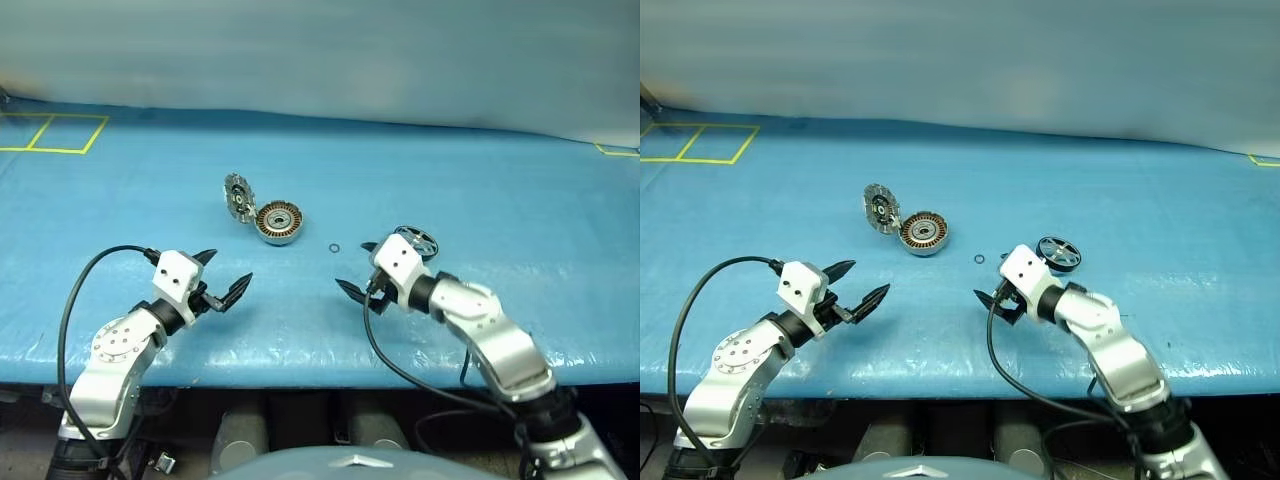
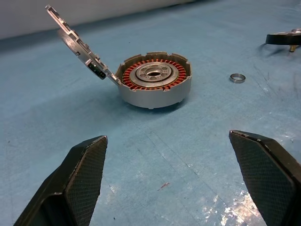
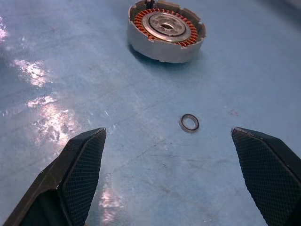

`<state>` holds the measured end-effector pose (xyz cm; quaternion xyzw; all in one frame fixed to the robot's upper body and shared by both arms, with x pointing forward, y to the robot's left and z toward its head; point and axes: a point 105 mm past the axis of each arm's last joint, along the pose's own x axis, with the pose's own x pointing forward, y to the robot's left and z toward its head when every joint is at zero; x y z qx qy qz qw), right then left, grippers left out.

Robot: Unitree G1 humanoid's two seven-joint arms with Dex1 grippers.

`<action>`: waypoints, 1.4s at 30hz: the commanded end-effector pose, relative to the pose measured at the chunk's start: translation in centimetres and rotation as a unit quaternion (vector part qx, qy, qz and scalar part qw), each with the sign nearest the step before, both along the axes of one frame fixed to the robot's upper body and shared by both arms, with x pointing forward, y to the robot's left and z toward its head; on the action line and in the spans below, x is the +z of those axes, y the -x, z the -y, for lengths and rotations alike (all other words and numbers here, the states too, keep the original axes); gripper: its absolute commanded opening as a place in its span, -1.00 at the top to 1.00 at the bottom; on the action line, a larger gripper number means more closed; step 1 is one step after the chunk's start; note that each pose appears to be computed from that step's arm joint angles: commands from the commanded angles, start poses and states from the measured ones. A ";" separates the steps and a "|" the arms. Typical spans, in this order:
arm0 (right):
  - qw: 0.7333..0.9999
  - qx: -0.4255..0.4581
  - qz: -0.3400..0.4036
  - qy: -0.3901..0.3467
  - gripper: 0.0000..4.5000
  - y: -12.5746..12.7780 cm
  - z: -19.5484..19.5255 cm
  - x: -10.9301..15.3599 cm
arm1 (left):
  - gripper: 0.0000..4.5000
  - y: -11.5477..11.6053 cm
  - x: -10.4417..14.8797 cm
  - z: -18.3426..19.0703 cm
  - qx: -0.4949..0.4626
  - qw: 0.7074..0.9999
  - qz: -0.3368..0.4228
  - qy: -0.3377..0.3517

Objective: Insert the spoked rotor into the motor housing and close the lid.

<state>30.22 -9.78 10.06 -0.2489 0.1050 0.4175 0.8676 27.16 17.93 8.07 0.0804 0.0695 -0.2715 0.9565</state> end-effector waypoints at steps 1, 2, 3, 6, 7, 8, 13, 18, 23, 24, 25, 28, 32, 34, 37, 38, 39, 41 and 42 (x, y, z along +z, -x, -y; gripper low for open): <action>0.992 0.077 0.003 0.095 -0.99 -1.6 -1.2 0.9 | -1.00 -0.2 0.8 0.6 -0.009 1.000 0.022 0.001; 0.986 0.106 0.002 0.129 -0.99 -2.1 -1.9 1.1 | -1.00 -0.2 0.8 0.6 -0.007 1.000 0.024 0.002; 0.979 0.132 0.004 0.155 -0.99 -2.6 -2.6 1.3 | -1.00 -0.2 0.8 0.6 -0.004 1.000 0.025 0.003; 0.957 0.190 0.022 0.219 -0.99 -4.4 -5.0 1.9 | -1.00 0.1 0.7 0.6 0.005 0.999 0.035 0.000; 0.949 0.201 0.031 0.241 -0.99 -5.1 -5.6 2.0 | -1.00 0.2 0.7 0.6 0.011 0.999 0.041 0.000; 0.941 0.208 0.041 0.263 -0.99 -5.8 -6.0 1.9 | -1.00 0.3 0.7 0.6 0.017 0.999 0.046 0.000; 0.918 0.254 0.056 0.299 -0.99 -7.3 -9.2 2.3 | -1.00 2.0 -0.2 0.5 0.040 0.998 0.055 -0.005; 0.911 0.279 0.070 0.296 -0.99 -7.9 -11.6 2.8 | -1.00 3.5 -0.7 0.8 0.046 0.997 0.066 0.005; 0.908 0.287 0.072 0.295 -0.99 -8.3 -12.7 2.8 | -1.00 4.8 -1.2 2.0 0.011 0.999 0.029 0.044; 0.908 0.287 0.074 0.296 -0.99 -8.4 -12.9 2.7 | -1.00 4.9 -1.3 2.0 0.009 0.999 0.023 0.047; 0.908 0.286 0.075 0.296 -0.99 -8.5 -13.0 2.7 | -1.00 5.0 -1.4 2.1 0.008 0.999 0.018 0.050; 0.909 0.285 0.073 0.295 -0.99 -8.7 -13.3 2.4 | -1.00 5.2 -1.5 2.1 0.007 0.999 0.013 0.052; 0.913 0.269 0.076 0.296 -0.99 -9.3 -13.3 2.2 | -1.00 5.3 -1.4 2.1 0.009 0.998 0.011 0.054; 0.915 0.263 0.072 0.298 -0.99 -9.5 -13.2 2.0 | -1.00 5.4 -1.5 2.1 0.010 0.998 0.010 0.054; 0.915 0.262 0.061 0.300 -0.99 -9.6 -12.9 1.5 | -1.00 5.6 -1.6 2.1 0.010 0.998 0.008 0.053; 0.915 0.263 0.056 0.300 -0.99 -9.5 -12.9 1.4 | -1.00 5.6 -1.6 2.1 0.012 0.999 0.009 0.052; 0.916 0.264 0.050 0.298 -0.99 -9.5 -12.9 1.2 | -1.00 5.5 -1.6 1.9 0.015 0.999 0.010 0.051; 0.916 0.265 0.044 0.297 -0.99 -9.4 -12.9 1.0 | -1.00 5.6 -1.7 1.8 0.019 0.999 0.011 0.048; 0.915 0.269 0.041 0.298 -0.99 -9.3 -12.9 0.8 | -1.00 5.6 -1.7 1.6 0.024 0.999 0.012 0.047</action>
